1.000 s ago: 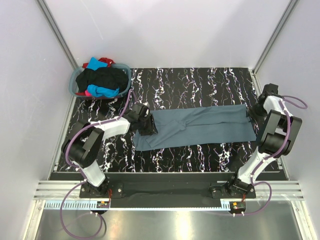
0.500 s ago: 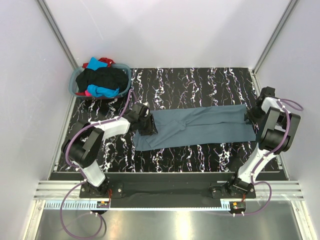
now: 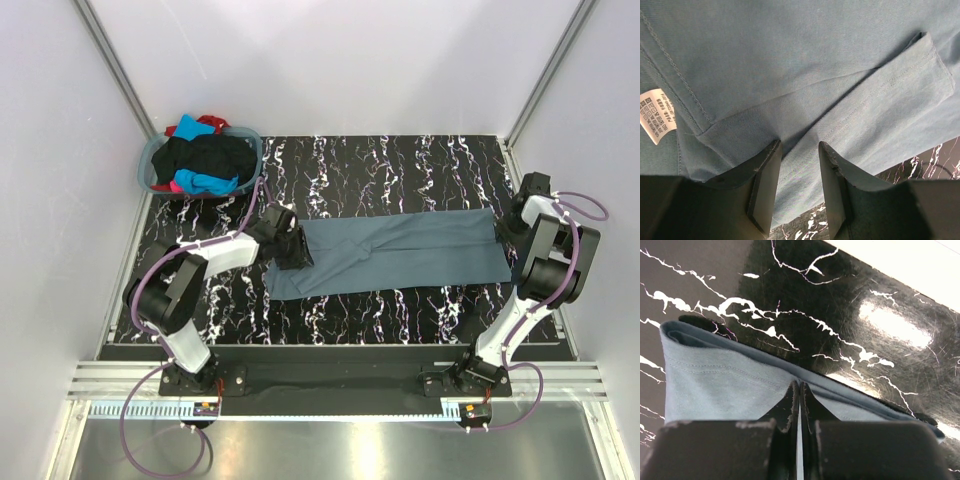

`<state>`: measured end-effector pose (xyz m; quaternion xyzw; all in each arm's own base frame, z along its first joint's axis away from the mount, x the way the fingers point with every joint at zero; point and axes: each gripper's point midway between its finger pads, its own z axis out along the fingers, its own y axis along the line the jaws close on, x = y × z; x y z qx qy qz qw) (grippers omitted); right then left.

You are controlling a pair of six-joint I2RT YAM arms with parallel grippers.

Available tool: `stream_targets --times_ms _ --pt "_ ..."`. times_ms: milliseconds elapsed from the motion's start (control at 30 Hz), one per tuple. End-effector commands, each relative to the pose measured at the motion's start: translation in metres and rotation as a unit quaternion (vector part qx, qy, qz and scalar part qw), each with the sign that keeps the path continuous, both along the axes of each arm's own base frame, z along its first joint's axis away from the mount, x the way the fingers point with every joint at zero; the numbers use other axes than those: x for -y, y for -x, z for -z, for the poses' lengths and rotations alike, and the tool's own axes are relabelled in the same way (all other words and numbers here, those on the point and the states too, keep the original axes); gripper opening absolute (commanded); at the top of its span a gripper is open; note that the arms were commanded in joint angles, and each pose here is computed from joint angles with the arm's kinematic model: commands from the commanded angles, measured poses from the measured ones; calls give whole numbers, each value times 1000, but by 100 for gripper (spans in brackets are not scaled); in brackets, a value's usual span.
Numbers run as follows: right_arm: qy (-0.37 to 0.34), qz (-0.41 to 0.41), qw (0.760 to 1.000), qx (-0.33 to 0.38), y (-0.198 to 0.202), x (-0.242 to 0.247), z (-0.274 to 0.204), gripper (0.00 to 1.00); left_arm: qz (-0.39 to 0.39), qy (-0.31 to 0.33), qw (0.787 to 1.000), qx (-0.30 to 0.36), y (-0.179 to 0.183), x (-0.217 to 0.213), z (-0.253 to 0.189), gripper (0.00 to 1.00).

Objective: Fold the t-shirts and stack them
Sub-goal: Fold the tshirt

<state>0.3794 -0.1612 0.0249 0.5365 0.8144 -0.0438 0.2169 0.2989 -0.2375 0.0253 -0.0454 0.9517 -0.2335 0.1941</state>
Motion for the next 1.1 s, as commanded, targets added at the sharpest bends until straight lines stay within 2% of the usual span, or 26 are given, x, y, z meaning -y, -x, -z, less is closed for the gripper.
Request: stream_targets --times_ms 0,267,400,433,467,667,833,900,933,967,1067 --pt "32 3 999 7 -5 13 0 0 -19 -50 998 -11 0 -24 14 44" --pt "37 -4 999 13 -6 13 -5 1 -24 -49 999 -1 -8 -23 6 44" --pt "15 -18 999 24 -9 4 -7 11 -20 -40 999 1 -9 -20 1 44" --pt "10 -24 999 28 -10 1 -9 19 -18 -37 999 6 -11 -19 -3 45" --pt "4 -27 999 34 -10 -2 -12 21 -15 -33 999 12 -14 -16 -8 45" --pt "33 -6 999 25 16 1 -47 36 -16 -55 998 21 -40 -12 -13 45" --pt "63 -3 997 52 25 3 -85 44 -12 -60 998 31 -71 3 -14 45" --pt "64 -2 995 71 25 1 -102 46 -9 -68 998 11 -79 6 2 45" --pt "65 -1 995 80 24 0 -109 47 -8 -64 998 17 -90 13 -7 45" --pt "60 -5 993 101 21 -3 -122 47 -9 -72 997 6 -94 13 5 45" --pt "31 -18 989 146 10 -17 -144 48 -13 -78 997 22 -116 19 -5 45"
